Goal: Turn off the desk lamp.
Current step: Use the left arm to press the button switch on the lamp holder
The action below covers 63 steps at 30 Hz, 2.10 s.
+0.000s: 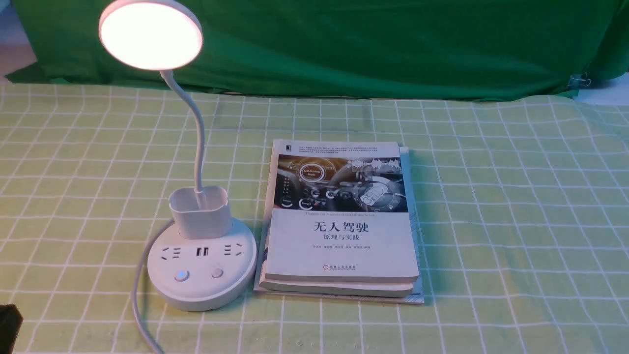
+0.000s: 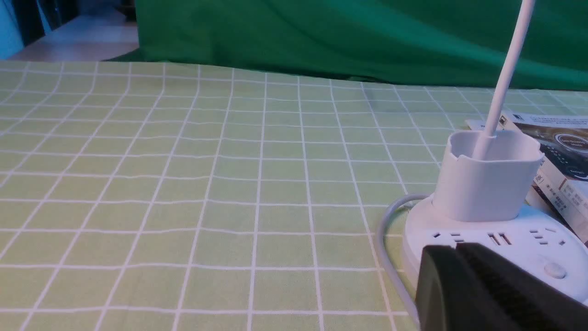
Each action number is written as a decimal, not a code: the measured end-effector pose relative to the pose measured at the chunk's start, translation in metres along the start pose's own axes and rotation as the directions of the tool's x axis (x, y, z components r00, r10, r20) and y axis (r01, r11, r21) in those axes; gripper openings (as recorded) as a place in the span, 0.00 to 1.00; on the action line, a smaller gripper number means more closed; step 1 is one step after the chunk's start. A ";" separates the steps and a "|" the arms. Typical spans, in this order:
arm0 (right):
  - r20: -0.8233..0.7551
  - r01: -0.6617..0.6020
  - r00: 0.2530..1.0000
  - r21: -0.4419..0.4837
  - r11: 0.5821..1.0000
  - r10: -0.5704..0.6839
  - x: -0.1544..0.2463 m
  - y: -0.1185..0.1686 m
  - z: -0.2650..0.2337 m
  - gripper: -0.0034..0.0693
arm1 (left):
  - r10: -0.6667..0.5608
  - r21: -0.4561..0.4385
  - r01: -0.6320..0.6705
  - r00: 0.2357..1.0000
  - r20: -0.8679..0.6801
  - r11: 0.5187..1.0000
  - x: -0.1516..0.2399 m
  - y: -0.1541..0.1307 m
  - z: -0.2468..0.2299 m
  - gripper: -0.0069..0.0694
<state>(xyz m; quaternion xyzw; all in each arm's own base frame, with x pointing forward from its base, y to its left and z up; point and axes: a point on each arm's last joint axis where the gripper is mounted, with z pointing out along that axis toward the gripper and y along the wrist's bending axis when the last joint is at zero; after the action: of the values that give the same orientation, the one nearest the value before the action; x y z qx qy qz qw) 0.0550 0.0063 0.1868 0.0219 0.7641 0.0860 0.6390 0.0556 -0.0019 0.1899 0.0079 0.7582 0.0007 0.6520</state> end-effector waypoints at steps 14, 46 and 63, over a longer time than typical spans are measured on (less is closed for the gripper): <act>0.000 0.000 1.000 0.000 1.000 0.000 0.000 0.000 0.000 0.38 | 0.020 -0.005 -0.020 1.000 -0.001 1.000 0.000 0.000 0.000 0.09; 0.001 0.000 1.000 0.000 1.000 0.000 0.000 0.000 0.000 0.38 | -0.021 0.175 0.210 0.696 -0.718 0.962 -0.112 -0.025 0.074 0.09; 0.000 0.000 1.000 0.000 1.000 0.000 0.000 0.000 0.000 0.38 | 0.314 0.365 0.083 0.355 -0.881 0.927 -0.064 -0.110 0.216 0.09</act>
<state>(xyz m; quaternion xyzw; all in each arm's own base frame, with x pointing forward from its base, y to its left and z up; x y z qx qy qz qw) 0.0550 0.0063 0.1868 0.0220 0.7641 0.0861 0.6390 0.2771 -0.1143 0.2197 0.1754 0.9764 -0.0820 0.0956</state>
